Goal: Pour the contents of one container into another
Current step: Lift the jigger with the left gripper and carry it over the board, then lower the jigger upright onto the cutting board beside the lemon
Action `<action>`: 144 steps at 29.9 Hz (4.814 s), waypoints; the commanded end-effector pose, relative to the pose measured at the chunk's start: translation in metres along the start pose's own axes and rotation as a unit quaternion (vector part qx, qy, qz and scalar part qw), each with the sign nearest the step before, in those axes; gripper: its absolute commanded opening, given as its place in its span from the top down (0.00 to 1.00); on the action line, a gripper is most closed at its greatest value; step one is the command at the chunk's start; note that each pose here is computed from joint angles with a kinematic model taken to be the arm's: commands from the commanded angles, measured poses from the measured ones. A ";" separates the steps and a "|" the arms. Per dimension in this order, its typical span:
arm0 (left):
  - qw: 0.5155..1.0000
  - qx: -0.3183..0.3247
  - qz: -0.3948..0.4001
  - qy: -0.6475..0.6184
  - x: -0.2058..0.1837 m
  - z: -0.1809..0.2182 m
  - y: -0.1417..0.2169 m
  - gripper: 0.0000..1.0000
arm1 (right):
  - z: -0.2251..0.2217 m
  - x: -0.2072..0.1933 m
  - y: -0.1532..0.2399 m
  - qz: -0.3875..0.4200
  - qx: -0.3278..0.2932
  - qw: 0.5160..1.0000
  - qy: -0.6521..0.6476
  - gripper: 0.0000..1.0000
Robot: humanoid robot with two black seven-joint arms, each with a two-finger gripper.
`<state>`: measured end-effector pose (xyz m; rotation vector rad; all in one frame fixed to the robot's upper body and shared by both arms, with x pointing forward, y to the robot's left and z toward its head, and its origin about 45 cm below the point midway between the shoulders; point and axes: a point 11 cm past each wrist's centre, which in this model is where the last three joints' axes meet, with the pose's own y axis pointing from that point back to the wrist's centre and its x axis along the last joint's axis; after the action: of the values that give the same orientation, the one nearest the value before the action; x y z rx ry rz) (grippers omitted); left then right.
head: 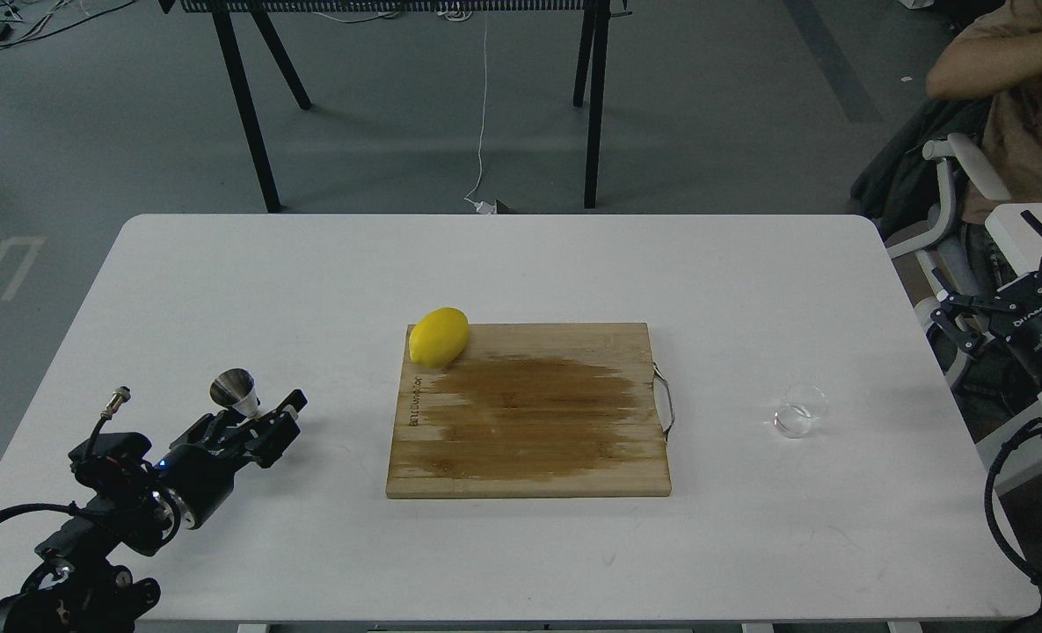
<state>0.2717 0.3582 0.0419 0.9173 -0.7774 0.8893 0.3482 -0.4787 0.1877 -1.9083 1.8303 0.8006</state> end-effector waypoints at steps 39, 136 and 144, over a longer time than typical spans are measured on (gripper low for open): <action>0.976 -0.122 0.166 -0.071 0.181 0.090 -0.109 0.95 | -0.001 0.000 -0.001 0.000 0.001 1.000 0.000 0.01; 0.945 -0.284 -0.056 -0.152 -0.028 0.229 -0.135 0.76 | 0.011 -0.003 -0.003 -0.004 -0.008 1.000 -0.009 0.01; 0.946 -0.283 -0.060 -0.149 -0.034 0.227 -0.132 0.71 | 0.011 -0.004 -0.003 -0.005 -0.009 1.000 -0.009 0.01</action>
<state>0.3339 0.1011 0.0615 0.5797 -1.1496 0.3806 0.3496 -0.4686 0.1809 -1.9131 1.8083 0.8304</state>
